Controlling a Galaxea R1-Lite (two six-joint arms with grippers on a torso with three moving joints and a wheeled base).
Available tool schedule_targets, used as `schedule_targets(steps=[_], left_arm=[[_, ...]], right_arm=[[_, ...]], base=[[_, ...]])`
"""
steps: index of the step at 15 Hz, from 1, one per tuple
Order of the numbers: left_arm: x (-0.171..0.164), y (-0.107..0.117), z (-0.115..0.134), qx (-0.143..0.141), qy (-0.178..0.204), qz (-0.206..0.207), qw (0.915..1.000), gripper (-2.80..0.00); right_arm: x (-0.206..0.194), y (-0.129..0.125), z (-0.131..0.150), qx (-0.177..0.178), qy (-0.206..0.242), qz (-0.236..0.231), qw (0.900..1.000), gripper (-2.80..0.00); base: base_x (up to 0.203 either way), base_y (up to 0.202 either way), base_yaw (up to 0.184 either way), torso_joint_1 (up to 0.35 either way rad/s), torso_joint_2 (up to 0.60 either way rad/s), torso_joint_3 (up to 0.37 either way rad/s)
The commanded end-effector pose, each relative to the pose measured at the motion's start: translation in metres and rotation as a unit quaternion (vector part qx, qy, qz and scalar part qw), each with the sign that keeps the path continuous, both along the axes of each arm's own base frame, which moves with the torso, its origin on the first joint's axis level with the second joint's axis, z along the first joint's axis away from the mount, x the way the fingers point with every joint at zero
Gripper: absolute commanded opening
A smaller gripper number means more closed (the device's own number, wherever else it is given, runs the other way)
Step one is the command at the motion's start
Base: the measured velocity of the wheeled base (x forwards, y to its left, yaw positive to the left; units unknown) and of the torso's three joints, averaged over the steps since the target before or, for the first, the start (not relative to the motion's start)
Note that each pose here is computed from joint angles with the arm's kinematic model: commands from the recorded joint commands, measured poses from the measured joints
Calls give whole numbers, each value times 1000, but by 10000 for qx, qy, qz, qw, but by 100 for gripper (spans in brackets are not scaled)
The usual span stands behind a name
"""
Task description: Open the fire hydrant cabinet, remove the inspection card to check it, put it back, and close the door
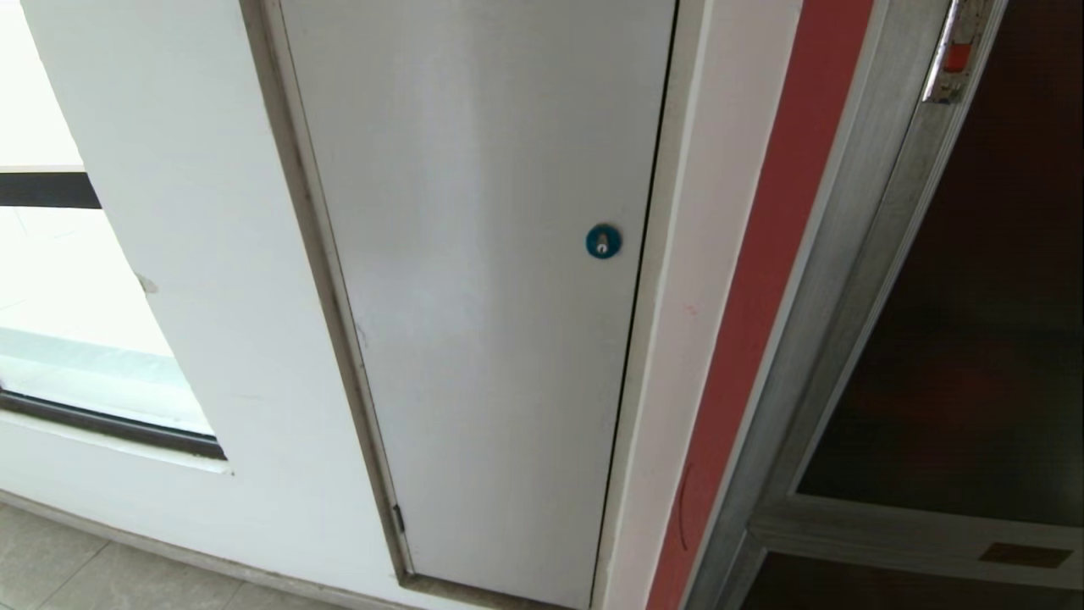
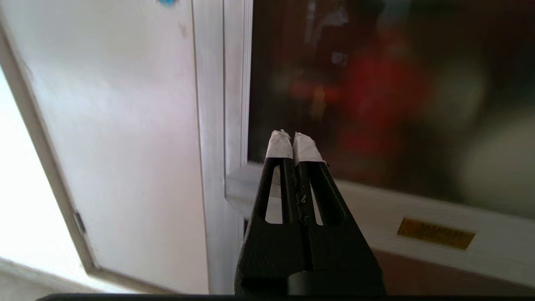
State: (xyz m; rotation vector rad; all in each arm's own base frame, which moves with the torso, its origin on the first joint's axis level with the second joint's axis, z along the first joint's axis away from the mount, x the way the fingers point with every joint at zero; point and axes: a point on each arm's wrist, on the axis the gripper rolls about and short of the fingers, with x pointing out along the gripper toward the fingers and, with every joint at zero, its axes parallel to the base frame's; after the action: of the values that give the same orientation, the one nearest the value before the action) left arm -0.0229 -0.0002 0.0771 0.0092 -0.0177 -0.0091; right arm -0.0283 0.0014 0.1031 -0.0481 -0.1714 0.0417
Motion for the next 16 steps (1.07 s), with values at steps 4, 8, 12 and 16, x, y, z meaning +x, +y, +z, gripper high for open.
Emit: schedule_targets(steps=[4,8,12,16], left_arm=[[1,0,-2,0,35,0,10000,-280],[1,0,-2,0,35,0,10000,-280],[1,0,-2,0,35,0,10000,-280],[1,0,-2,0,35,0,10000,-280]], right_arm=[[5,0,-22,52,595,-15,9982,-280],[5,-1,-29,136,892,-177,9958,-280],[5,-1,-28,102,846,-174,9962,-280],[5,-1,-28,130,847,-179,9962,-280]], base=[[0,0,0,0,0,0],[0,0,0,0,0,0],[0,0,0,0,0,0],[0,0,0,0,0,0]])
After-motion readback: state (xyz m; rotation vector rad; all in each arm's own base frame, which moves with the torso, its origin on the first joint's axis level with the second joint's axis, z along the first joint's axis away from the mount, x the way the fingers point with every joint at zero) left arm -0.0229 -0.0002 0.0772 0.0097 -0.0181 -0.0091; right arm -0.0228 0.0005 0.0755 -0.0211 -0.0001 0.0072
